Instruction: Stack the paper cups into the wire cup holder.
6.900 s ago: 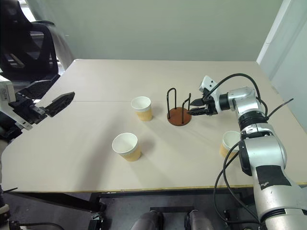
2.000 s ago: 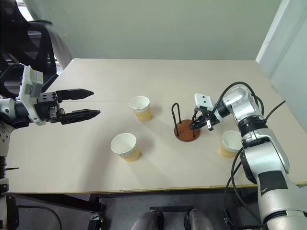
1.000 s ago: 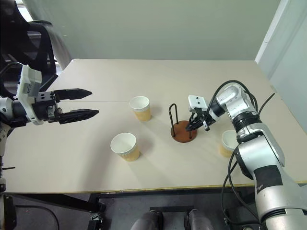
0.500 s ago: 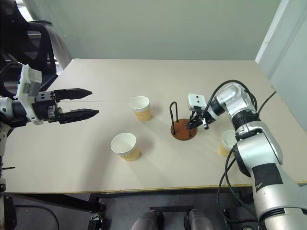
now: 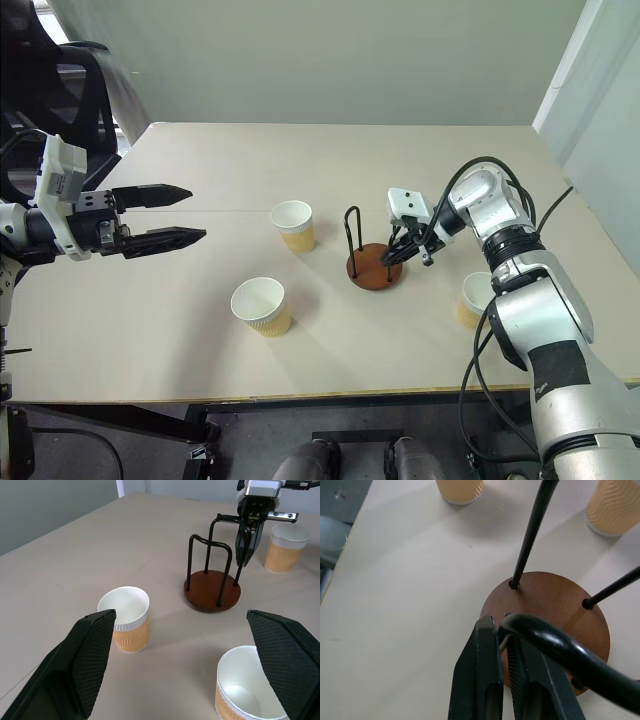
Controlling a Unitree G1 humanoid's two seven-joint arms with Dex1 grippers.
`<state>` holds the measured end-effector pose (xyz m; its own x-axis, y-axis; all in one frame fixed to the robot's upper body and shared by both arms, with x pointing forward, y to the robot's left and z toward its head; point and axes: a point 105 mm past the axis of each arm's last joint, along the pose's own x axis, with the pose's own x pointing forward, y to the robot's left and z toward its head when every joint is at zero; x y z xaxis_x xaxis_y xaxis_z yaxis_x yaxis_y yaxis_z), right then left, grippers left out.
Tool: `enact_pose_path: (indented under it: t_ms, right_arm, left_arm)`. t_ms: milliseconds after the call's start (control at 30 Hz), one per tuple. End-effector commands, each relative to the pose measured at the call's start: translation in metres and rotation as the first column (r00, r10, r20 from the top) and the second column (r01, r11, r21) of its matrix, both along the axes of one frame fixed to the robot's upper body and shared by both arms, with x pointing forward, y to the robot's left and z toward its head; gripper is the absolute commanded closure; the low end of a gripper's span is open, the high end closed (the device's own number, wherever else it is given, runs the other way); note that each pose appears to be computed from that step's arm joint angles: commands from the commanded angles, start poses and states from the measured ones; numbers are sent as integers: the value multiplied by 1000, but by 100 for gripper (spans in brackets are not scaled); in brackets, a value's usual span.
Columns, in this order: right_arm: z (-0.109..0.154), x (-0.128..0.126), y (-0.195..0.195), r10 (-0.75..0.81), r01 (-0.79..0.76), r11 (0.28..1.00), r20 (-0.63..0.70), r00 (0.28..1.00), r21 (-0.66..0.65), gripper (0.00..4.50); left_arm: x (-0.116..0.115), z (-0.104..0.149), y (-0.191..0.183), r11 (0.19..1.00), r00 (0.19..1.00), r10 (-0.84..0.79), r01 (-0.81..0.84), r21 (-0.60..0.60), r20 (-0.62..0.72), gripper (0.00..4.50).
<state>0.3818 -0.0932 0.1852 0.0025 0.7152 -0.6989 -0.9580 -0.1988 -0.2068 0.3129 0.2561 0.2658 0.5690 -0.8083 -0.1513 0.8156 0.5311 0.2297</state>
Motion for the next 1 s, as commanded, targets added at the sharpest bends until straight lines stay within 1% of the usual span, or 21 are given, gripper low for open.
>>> enact_pose_path:
  t_ms: [33,167,567,633,733,800,933,1000]
  right_arm:
    - [5,-3,-1,47,-46,999,38,998,-22,444]
    - [0,-4,-5,64,-61,996,45,997,-63,444]
    - [-3,-8,-1,94,-92,993,29,995,-69,444]
    - [-3,-7,-1,97,-93,992,46,994,-83,444]
    - [-3,-4,-4,72,-68,993,34,997,-98,373]
    - [-4,-3,-6,69,-64,992,41,997,-110,312]
    - [-3,-1,-11,58,-51,992,59,997,-119,164]
    - [-2,2,-13,43,-34,993,79,996,-117,97]
  left_arm:
    - [-5,16,-2,1000,998,-11,10,12,54,0]
    - [-5,16,-2,1000,999,-10,9,13,53,0]
    - [-4,16,-1,1000,999,-7,7,12,49,0]
    - [-4,15,-1,1000,999,-7,6,11,49,0]
    - [-4,15,-2,1000,999,-5,5,11,51,0]
    - [-3,15,-2,1000,999,-4,3,11,52,0]
    - [-2,15,-2,1000,999,-2,1,8,54,0]
    - [-1,15,-2,1000,999,0,-1,5,54,0]
